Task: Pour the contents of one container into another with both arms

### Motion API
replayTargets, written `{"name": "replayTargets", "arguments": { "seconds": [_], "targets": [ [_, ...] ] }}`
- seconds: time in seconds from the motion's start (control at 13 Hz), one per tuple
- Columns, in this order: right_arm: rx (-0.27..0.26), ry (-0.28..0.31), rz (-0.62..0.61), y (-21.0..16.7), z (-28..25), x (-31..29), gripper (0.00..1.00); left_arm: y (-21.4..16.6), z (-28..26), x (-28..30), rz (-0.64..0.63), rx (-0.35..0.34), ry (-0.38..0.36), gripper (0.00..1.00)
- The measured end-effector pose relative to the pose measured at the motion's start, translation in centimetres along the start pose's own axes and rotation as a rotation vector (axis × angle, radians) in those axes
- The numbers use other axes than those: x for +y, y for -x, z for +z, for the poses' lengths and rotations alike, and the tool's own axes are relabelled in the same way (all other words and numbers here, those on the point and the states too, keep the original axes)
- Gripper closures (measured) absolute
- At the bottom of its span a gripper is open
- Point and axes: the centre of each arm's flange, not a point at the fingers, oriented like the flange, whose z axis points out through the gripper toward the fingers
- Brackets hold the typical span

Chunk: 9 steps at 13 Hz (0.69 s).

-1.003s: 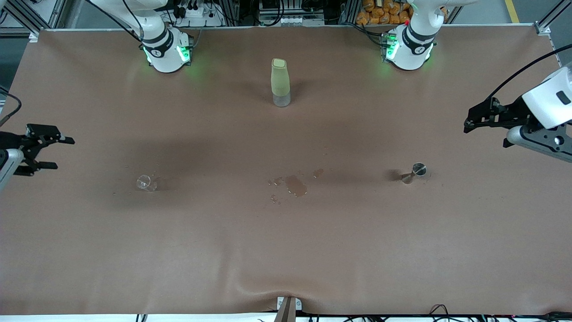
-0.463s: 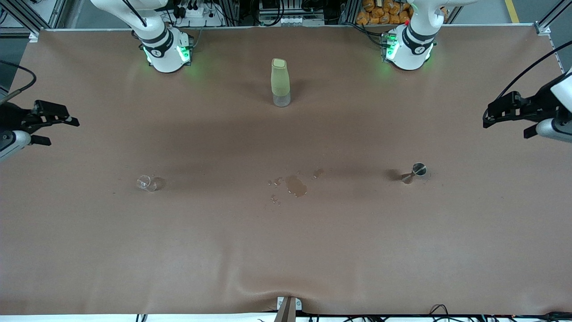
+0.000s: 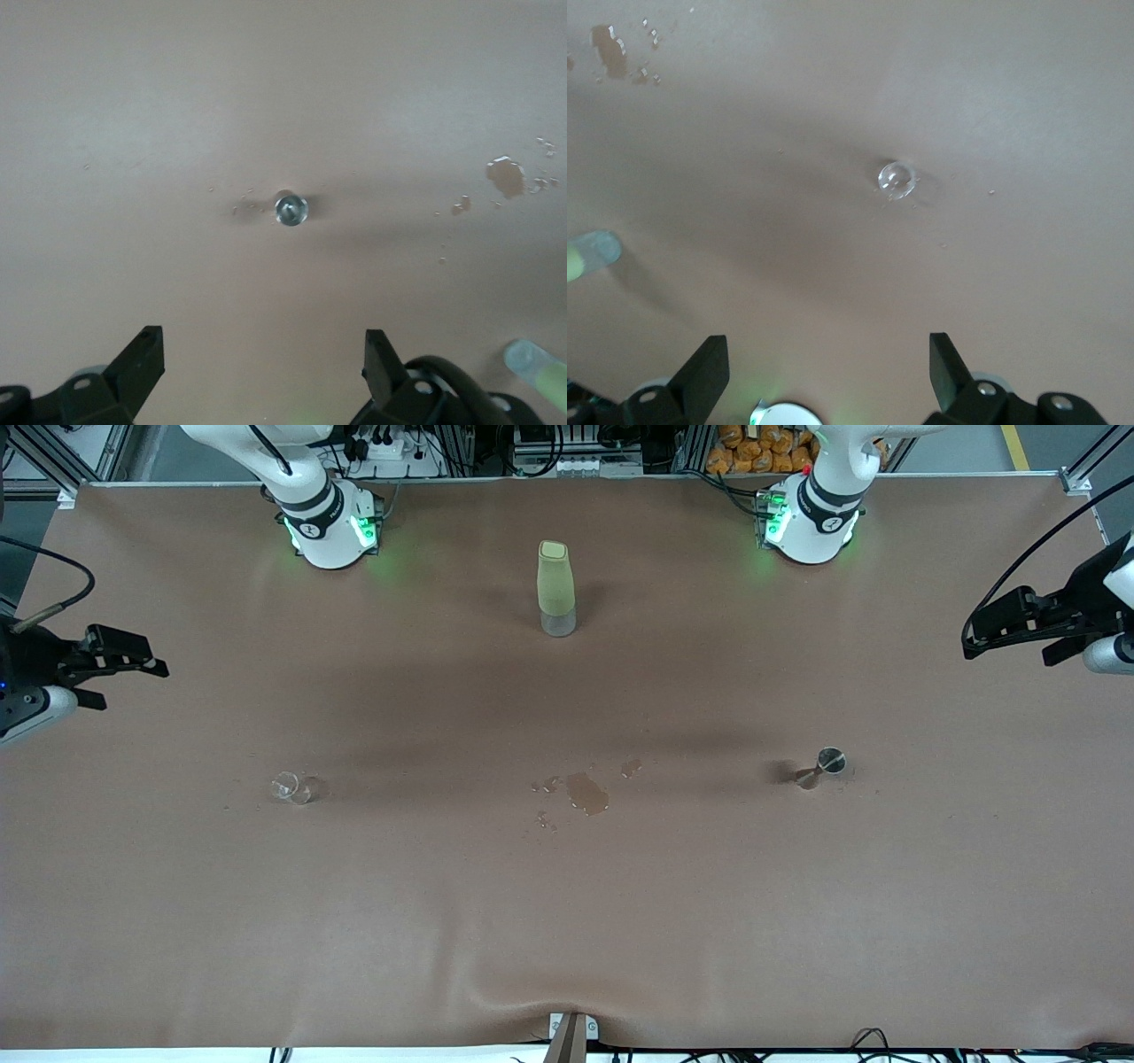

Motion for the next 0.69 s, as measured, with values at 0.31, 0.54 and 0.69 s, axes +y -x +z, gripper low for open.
{"name": "replayTargets", "arguments": {
  "seconds": [0.31, 0.54, 0.69],
  "targets": [
    [0.036, 0.057, -0.003, -0.3, -0.6, 0.5, 0.0, 1.3, -0.3, 0.8, 0.0, 0.028, -0.045, 0.0],
    [0.049, 0.071, 0.132, -0.4, -1.3, -0.9, 0.0, 2.8, -0.4, 0.9, 0.003, 0.045, -0.061, 0.0],
    [0.06, 0.073, 0.228, -0.3, -1.8, -1.8, 0.0, 3.3, -0.5, 1.1, -0.017, 0.048, -0.062, 0.0]
  ]
}}
